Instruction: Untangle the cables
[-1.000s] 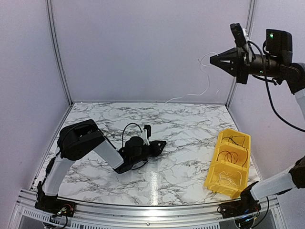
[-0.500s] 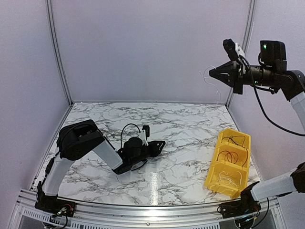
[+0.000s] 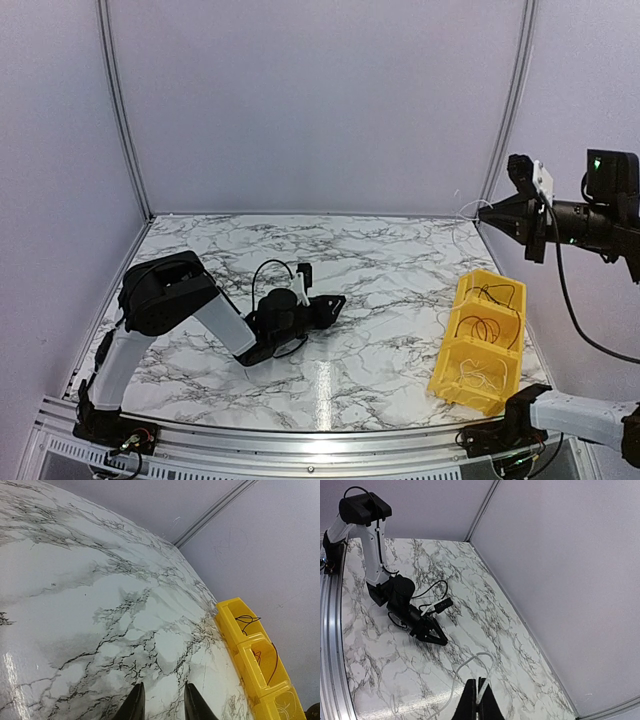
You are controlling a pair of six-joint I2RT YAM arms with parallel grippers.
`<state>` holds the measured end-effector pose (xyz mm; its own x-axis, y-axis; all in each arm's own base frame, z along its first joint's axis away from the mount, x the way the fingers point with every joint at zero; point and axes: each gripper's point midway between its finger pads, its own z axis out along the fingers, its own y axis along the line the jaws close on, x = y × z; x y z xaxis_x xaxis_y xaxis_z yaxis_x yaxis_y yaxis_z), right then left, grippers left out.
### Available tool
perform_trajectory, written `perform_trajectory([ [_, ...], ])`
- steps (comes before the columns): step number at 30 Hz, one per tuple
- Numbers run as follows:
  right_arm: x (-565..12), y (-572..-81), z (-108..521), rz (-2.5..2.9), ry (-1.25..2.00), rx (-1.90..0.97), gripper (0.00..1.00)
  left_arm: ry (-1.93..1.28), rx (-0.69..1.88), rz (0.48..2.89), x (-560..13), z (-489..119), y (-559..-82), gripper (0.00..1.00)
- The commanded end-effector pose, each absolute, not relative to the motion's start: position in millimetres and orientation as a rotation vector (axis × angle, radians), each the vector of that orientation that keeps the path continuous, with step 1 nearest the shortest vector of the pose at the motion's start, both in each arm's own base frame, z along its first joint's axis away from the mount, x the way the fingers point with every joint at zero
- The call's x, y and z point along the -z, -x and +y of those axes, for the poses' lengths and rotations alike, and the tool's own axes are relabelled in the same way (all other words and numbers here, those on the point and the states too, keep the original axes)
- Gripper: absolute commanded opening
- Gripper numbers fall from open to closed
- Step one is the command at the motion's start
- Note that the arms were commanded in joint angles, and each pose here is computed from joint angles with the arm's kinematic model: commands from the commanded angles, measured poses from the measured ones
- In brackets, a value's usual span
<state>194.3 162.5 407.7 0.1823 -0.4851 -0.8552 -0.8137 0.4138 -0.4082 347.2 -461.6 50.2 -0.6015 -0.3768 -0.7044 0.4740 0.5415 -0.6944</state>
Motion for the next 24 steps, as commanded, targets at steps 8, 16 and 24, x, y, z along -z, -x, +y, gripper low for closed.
perform_trajectory([
  [8,-308,-163,116,1.755,1.396,-0.178,0.0,-0.059,1.104,1.965,-19,-449,-348,0.3],
  [16,-271,-153,92,1.901,1.447,-0.074,0.0,-0.05,1.105,1.967,-16,-448,-351,0.3],
  [24,-205,-140,80,2.075,1.555,-0.107,0.0,-0.048,1.107,1.966,-18,-446,-351,0.3],
])
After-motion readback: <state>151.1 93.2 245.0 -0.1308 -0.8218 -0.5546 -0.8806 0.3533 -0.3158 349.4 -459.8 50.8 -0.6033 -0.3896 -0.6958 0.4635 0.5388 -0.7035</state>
